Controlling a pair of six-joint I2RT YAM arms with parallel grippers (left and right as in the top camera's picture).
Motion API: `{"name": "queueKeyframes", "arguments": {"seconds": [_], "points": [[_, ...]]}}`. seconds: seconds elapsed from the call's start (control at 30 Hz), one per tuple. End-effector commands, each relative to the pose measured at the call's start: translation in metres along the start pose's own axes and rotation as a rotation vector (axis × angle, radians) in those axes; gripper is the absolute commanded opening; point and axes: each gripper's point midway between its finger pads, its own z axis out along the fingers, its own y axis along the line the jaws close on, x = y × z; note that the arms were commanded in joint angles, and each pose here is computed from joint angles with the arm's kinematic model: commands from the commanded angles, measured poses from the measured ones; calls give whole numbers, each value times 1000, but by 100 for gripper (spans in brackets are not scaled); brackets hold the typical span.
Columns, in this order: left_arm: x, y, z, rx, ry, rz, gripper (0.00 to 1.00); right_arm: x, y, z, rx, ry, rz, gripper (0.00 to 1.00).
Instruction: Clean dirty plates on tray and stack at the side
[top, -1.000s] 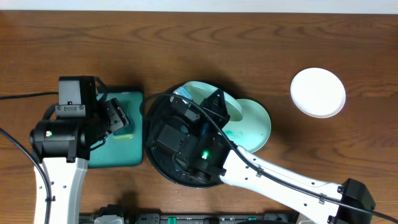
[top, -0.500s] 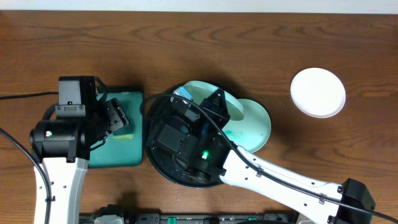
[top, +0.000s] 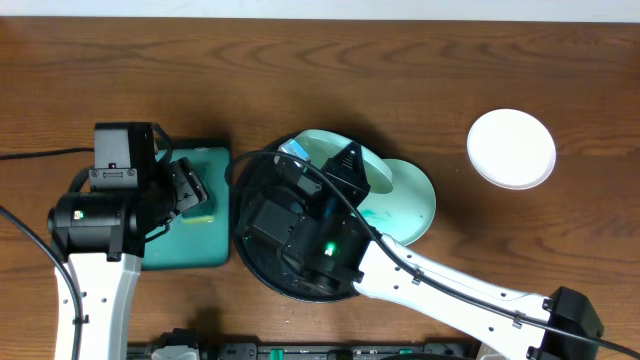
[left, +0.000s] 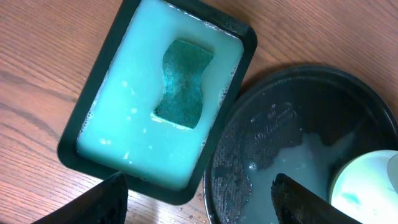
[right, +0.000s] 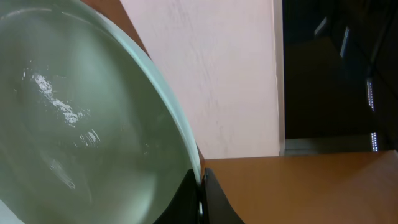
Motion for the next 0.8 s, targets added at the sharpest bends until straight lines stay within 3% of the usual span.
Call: {"name": "queueKeyframes", "arguments": {"seconds": [0.0,0.07,0.23,0.3,0.47,0.5,0.57,0.63,0.67,0.77], "points": [[4,1,4,-2,21,0,75,1,-12,-4,37,-5,19,1],[4,1,4,-2,21,-1,74,-1,-4,-2,-15,-10,30,1],[5,2,3,-3,25,-1,74,-6,46,15,-363,-16,151,1],[7,3,3,-8,34,0,75,-3,40,11,-321,-9,156,1],[8,3,4,-9,35,16,75,8,-46,17,189,70,158,1],[8,3,4,-9,36,16,74,6,-43,19,163,67,125,1],[8,3,4,-10,37,15,75,-14,18,14,-189,-50,30,1],[8,3,4,-10,37,15,74,-27,60,-3,-446,-129,43,1],[9,3,5,-10,38,15,75,-29,63,-4,-463,-123,93,1],[10,4,4,-13,44,15,74,-10,13,18,-148,-10,253,1]]}}
